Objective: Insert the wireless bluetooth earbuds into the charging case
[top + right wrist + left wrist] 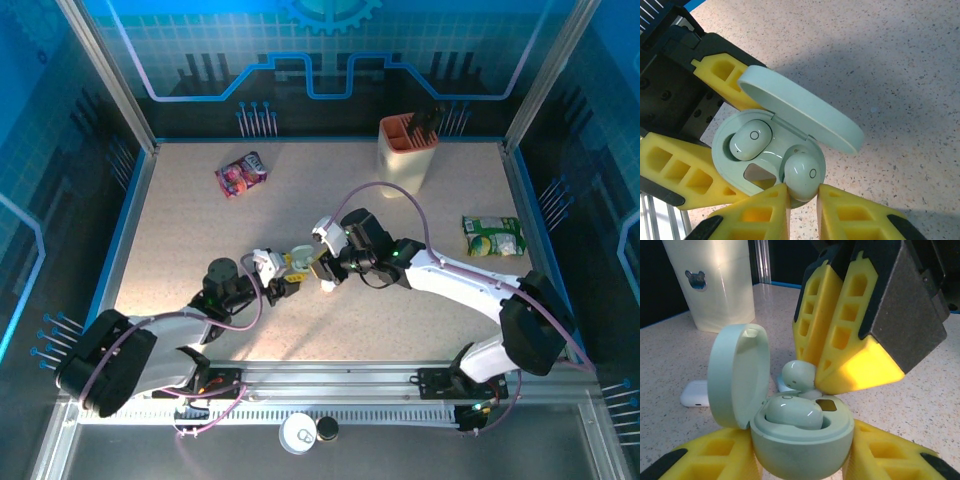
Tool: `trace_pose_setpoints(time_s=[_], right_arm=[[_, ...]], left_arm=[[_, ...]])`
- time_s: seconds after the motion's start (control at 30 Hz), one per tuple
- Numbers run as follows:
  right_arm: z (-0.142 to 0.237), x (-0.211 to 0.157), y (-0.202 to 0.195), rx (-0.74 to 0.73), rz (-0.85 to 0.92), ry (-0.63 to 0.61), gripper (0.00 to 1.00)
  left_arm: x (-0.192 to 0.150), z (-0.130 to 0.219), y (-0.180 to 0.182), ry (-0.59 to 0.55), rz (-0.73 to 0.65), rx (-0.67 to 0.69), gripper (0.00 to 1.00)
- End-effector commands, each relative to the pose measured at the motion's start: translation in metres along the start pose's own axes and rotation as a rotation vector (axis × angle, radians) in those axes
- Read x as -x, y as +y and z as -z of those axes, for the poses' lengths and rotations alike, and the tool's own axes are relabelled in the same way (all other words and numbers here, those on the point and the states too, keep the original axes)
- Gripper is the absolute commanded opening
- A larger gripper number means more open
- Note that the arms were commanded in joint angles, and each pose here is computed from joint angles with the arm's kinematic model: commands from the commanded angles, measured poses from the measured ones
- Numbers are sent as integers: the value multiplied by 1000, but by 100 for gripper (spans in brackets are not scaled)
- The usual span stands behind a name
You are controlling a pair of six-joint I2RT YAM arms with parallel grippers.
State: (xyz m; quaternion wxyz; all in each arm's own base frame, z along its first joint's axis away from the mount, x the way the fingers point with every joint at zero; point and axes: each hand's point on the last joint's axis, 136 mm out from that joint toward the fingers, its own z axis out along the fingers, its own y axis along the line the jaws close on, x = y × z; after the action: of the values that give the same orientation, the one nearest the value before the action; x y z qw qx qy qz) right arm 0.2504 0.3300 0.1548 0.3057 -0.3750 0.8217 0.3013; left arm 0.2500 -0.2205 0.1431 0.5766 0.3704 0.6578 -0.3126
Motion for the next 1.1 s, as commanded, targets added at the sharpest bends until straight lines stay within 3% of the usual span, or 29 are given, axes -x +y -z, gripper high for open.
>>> trace_pose_setpoints(time_s=[0.0, 0.47, 0.77, 0.9, 1.07], right_arm=[[2, 4, 7, 21, 28, 12, 19], [-2, 6, 5, 11, 35, 24, 23], [5, 12, 2, -18, 20, -13, 43], [15, 19, 3, -20, 8, -67, 46], [40, 42, -1, -61, 1, -228, 53]], left_arm=[[24, -3, 2, -77, -63, -13, 39], [31, -2, -7, -115, -97, -63, 39], [27, -2, -6, -108, -92, -57, 39], [27, -2, -4, -113, -91, -46, 39], [25, -1, -6, -113, -93, -53, 39]])
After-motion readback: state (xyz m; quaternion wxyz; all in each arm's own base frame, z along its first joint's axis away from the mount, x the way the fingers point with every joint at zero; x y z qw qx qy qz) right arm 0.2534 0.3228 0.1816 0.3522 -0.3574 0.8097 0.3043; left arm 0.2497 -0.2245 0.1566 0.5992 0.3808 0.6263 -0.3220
